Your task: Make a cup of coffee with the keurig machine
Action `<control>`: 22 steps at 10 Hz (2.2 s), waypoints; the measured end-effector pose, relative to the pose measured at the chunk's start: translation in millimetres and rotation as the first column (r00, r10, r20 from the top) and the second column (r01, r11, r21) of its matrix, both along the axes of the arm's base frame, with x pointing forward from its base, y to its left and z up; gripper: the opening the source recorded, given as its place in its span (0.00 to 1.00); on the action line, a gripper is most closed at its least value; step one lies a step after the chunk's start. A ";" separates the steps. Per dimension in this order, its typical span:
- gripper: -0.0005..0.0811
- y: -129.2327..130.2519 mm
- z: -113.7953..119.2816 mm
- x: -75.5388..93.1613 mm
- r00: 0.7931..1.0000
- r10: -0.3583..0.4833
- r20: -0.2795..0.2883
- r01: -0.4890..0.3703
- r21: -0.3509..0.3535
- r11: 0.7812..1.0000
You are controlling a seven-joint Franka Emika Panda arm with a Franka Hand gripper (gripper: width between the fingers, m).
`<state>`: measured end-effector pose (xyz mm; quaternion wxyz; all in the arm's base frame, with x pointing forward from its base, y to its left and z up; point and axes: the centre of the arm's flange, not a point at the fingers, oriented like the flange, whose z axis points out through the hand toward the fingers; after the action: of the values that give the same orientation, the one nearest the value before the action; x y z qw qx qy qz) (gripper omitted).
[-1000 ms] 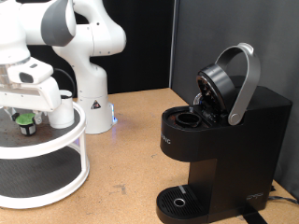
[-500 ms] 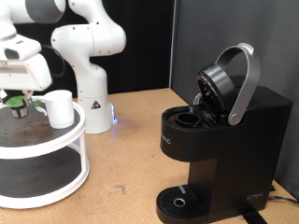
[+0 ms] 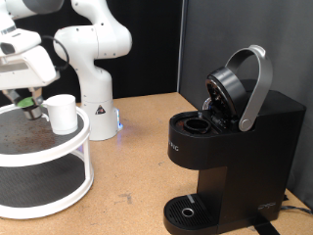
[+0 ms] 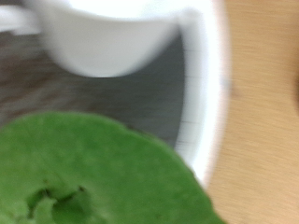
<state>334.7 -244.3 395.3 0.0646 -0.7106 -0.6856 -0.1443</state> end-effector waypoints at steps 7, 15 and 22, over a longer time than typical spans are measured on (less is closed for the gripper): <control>0.59 44.4 20.0 44.7 0.945 -0.327 0.005 0.318 0.208 0.925; 0.59 95.9 70.6 93.1 0.835 -0.516 -0.191 0.543 0.439 0.716; 0.59 146.4 110.9 121.1 0.717 -0.570 -0.401 0.691 0.510 0.512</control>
<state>455.8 -97.9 506.3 0.3026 -0.8560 -0.2797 -0.3121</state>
